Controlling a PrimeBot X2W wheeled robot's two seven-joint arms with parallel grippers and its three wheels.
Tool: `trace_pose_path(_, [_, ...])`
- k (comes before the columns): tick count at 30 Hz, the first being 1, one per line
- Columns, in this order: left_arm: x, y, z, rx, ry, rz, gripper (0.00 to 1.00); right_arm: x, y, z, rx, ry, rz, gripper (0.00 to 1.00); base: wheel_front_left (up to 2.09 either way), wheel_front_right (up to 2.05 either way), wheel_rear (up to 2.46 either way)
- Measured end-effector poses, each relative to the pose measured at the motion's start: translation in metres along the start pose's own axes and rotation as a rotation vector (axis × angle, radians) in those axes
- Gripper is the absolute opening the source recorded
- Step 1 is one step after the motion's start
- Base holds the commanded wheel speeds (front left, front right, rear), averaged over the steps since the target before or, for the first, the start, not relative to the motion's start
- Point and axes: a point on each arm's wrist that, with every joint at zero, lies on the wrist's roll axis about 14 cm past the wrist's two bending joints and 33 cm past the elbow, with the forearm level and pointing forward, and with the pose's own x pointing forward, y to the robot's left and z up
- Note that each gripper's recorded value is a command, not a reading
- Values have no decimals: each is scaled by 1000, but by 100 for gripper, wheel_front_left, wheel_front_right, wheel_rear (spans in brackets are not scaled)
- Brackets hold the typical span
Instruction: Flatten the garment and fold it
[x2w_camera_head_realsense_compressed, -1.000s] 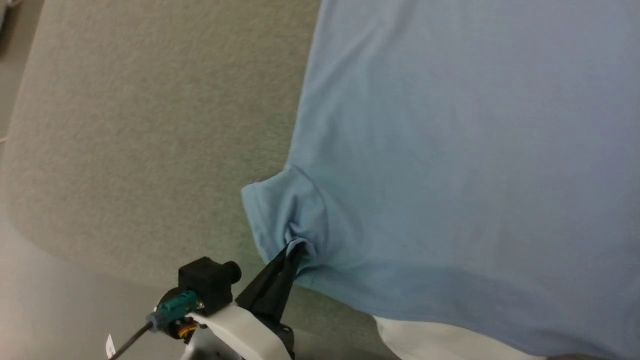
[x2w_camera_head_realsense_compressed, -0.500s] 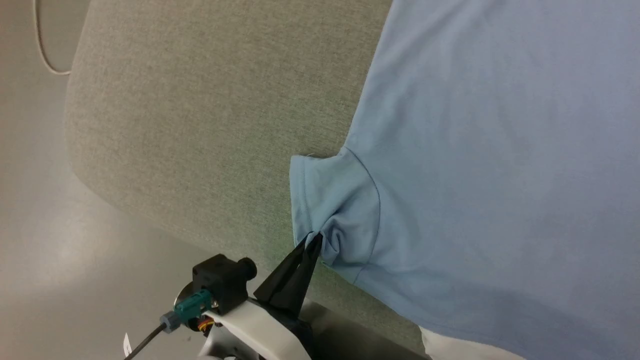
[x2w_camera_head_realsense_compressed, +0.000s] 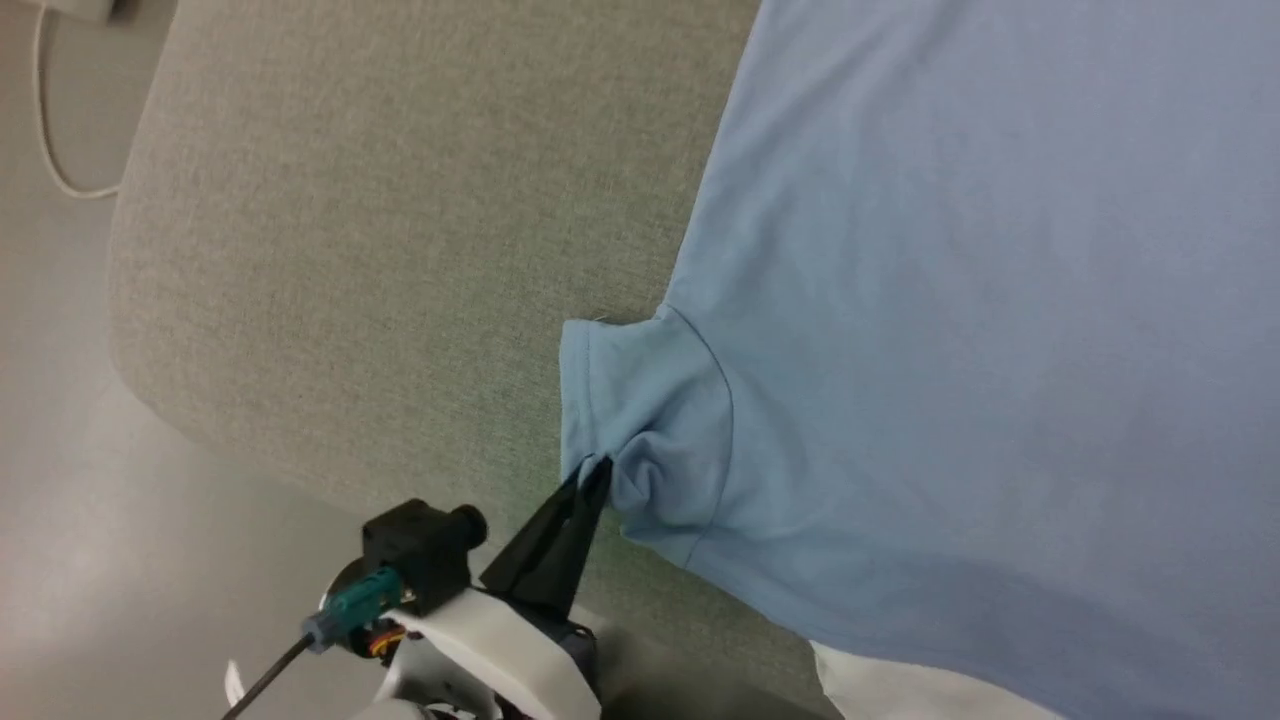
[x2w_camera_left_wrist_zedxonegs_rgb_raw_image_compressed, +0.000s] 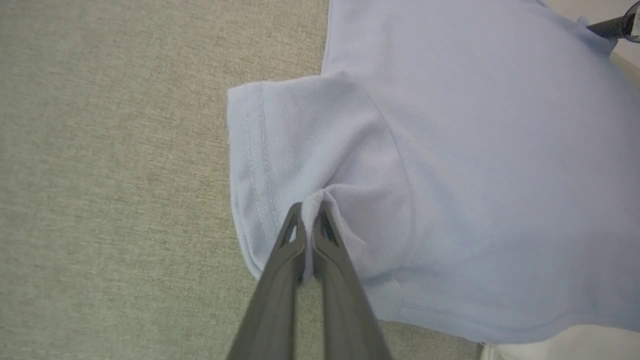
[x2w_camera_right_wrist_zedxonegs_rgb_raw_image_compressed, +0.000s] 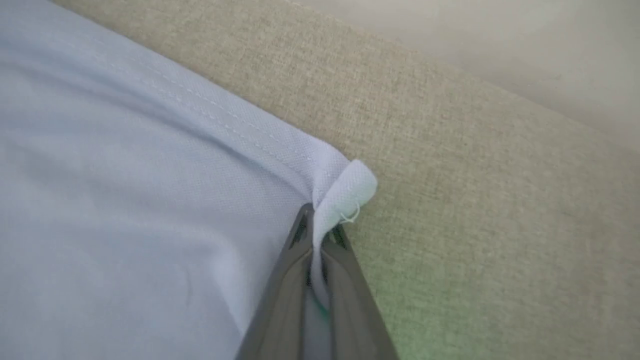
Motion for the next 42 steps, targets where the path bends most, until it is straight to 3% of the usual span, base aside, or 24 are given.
trace_pose_path(6, [-11,5,11,15,-35,-3,0,-38,-5,-34,-46,27,-13,0,0,0,0])
trace_pose_path(10, [-21,6,10,-29,-42,-7,0,-71,-6,-64,-64,30,-6,0,0,0,0])
trace_pose_path(15, [-29,17,13,-23,-73,0,0,-119,-8,-102,-21,15,13,0,0,0,0])
trace_pose_path(23, [-31,3,33,-32,-160,-66,0,-200,-20,-154,82,-4,-11,0,0,0,0])
trace_pose_path(30, [-34,-18,43,-37,-200,-141,0,-269,-39,-214,153,61,-129,0,0,0,0])
trace_pose_path(35, [-34,-32,47,-29,-219,-183,0,-296,-18,-266,234,159,-133,0,0,0,0])
trace_pose_path(40, [-32,-38,43,-25,-207,-197,0,-302,-6,-276,258,176,-125,0,0,0,0])
trace_pose_path(41, [-32,-39,43,-28,-207,-199,0,-302,-5,-274,258,171,-123,40,0,0,0])
trace_pose_path(42, [-31,-40,43,-30,-207,-200,0,-301,-5,-270,254,164,-124,100,0,0,0])
